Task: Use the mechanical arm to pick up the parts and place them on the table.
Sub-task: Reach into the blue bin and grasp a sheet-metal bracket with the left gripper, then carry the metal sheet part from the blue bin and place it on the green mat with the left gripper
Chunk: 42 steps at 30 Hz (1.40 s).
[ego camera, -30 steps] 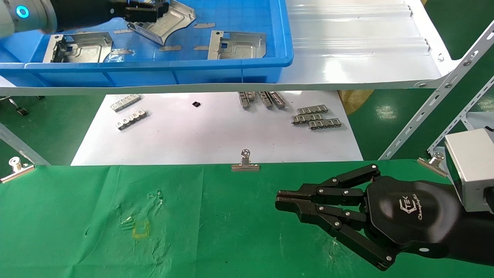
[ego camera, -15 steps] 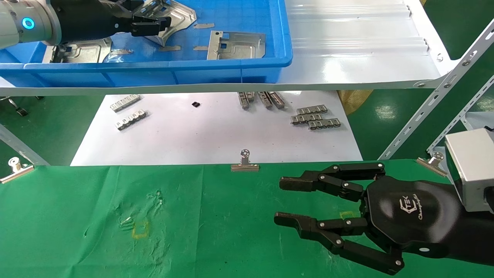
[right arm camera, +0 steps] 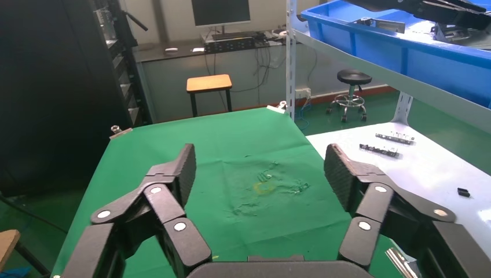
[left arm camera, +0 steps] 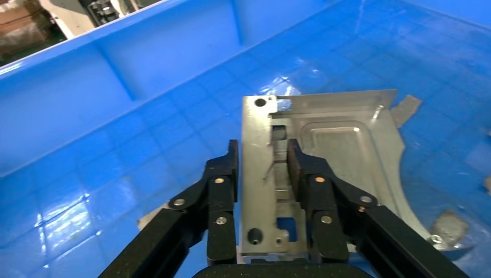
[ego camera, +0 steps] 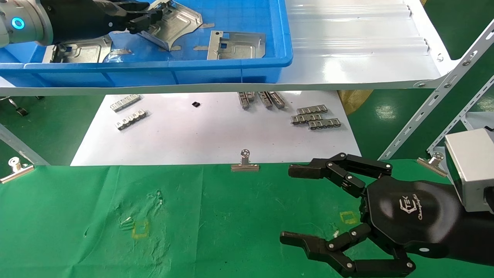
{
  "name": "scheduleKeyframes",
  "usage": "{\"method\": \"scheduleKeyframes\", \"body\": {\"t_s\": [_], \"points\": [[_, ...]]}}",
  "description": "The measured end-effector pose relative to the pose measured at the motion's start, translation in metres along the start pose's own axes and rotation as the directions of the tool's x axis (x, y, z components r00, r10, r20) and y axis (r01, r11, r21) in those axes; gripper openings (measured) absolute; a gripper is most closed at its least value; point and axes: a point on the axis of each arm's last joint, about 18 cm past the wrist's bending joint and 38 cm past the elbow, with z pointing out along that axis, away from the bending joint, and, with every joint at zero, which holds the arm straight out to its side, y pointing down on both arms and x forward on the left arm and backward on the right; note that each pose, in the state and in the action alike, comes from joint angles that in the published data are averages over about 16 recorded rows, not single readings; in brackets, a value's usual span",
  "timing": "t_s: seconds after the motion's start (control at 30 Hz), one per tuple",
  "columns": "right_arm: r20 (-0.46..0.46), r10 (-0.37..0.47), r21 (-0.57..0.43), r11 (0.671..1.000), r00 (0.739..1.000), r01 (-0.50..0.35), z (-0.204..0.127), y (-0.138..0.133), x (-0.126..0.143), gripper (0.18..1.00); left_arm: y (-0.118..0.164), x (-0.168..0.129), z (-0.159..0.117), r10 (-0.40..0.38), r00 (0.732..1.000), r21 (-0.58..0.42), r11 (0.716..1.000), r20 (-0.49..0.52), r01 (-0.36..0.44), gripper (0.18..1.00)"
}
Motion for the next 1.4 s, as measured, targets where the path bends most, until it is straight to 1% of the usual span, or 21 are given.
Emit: {"method": "scheduleKeyframes", "body": {"t_s": [0.13,0.27,0.37,0.5,0.63,0.7,0.77,0.87,0.97,1.07,1.17,1.4], "points": [[0.0,0.0,0.0,1.0,1.0,0.0,0.0,0.0,0.0,0.809,-0.001,-0.004,0.001,-0.004,1.0,0.005,1.0,0.025,0.004,0.406],[0.0,0.0,0.0,1.0,1.0,0.0,0.0,0.0,0.0,0.877,-0.008,-0.006,0.002,-0.006,0.999,0.027,1.0,0.044,0.005,0.347],[0.0,0.0,0.0,1.0,1.0,0.0,0.0,0.0,0.0,0.915,-0.017,-0.007,0.0,-0.005,0.999,0.058,0.998,0.038,0.003,0.309],[0.0,0.0,0.0,1.0,1.0,0.0,0.0,0.0,0.0,0.961,-0.033,-0.002,-0.008,0.008,1.0,0.115,0.993,-0.02,-0.006,0.28],[0.0,0.0,0.0,1.0,1.0,0.0,0.0,0.0,0.0,0.982,-0.049,0.011,-0.023,0.046,0.991,0.187,0.982,-0.129,-0.022,0.275],[0.0,0.0,0.0,1.0,1.0,0.0,0.0,0.0,0.0,0.992,-0.056,0.019,-0.034,0.078,0.977,0.223,0.974,-0.198,-0.032,0.273],[0.0,0.0,0.0,1.0,1.0,0.0,0.0,0.0,0.0,0.995,-0.06,0.028,-0.046,0.115,0.957,0.256,0.966,-0.267,-0.045,0.271],[0.0,0.0,0.0,1.0,1.0,0.0,0.0,0.0,0.0,0.999,-0.062,0.042,-0.064,0.175,0.917,0.298,0.952,-0.357,-0.066,0.271],[0.0,0.0,0.0,1.0,1.0,0.0,0.0,0.0,0.0,1.001,-0.059,0.051,-0.08,0.23,0.878,0.329,0.94,-0.42,-0.089,0.271],[0.0,0.0,0.0,1.0,1.0,0.0,0.0,0.0,0.0,1.001,-0.053,0.056,-0.093,0.276,0.847,0.346,0.931,-0.454,-0.117,0.271],[0.0,0.0,0.0,1.0,1.0,0.0,0.0,0.0,0.0,1.001,-0.044,0.058,-0.103,0.315,0.823,0.35,0.924,-0.472,-0.152,0.271],[0.0,0.0,0.0,1.0,1.0,0.0,0.0,0.0,0.0,1.001,-0.01,0.057,-0.124,0.372,0.794,0.318,0.918,-0.481,-0.237,0.27]]}}
